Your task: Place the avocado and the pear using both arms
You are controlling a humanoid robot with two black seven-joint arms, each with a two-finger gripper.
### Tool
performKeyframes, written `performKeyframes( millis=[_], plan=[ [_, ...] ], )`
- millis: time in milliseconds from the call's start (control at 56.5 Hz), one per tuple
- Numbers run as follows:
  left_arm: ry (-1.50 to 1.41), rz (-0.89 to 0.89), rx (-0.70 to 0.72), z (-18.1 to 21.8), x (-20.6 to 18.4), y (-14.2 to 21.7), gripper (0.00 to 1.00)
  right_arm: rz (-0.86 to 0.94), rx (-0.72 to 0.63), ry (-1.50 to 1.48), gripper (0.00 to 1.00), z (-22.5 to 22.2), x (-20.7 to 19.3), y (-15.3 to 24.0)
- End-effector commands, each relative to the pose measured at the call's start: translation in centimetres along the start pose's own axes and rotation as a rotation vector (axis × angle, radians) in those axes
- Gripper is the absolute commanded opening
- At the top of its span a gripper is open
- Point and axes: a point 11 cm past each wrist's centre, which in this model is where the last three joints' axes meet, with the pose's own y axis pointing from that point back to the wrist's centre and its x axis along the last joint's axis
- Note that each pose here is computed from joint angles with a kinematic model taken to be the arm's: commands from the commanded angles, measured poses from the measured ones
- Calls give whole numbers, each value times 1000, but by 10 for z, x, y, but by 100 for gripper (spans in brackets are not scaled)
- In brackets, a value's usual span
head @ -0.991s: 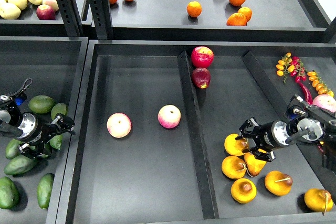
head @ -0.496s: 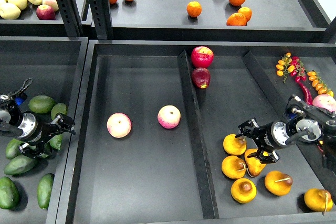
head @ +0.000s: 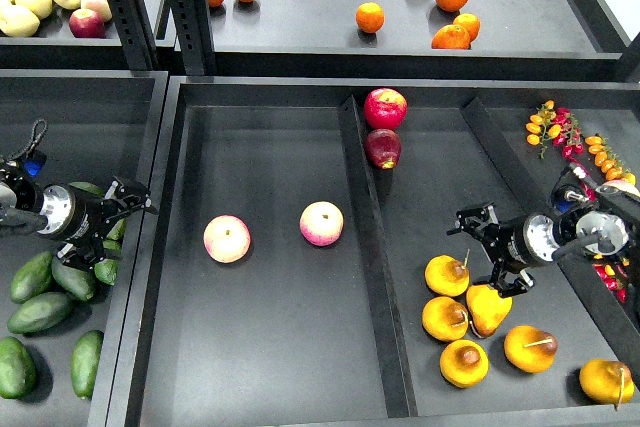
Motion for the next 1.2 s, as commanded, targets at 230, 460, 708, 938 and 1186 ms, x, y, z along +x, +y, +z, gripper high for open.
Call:
performKeyframes(
  millis=[230,460,708,938,1186],
  plan=[
    [416,-217,-324,16,-33,-17,100,-205,333,-374,100,-22,-35,-22],
    [748,-429,-516,28,-70,-36,100,-336,445,-552,100,-27,-69,-44],
    [908,-471,-569,7,-81,-49,100,-453,467,-649,100,-29,-113,-67],
    [1057,-546,-629,2,-106,-63,100,-445,452,-730,100,1,-110,-75],
    [1110,-544,-674,0,-96,-58,100,-422,576,-889,100,14,-92,-70]
  ],
)
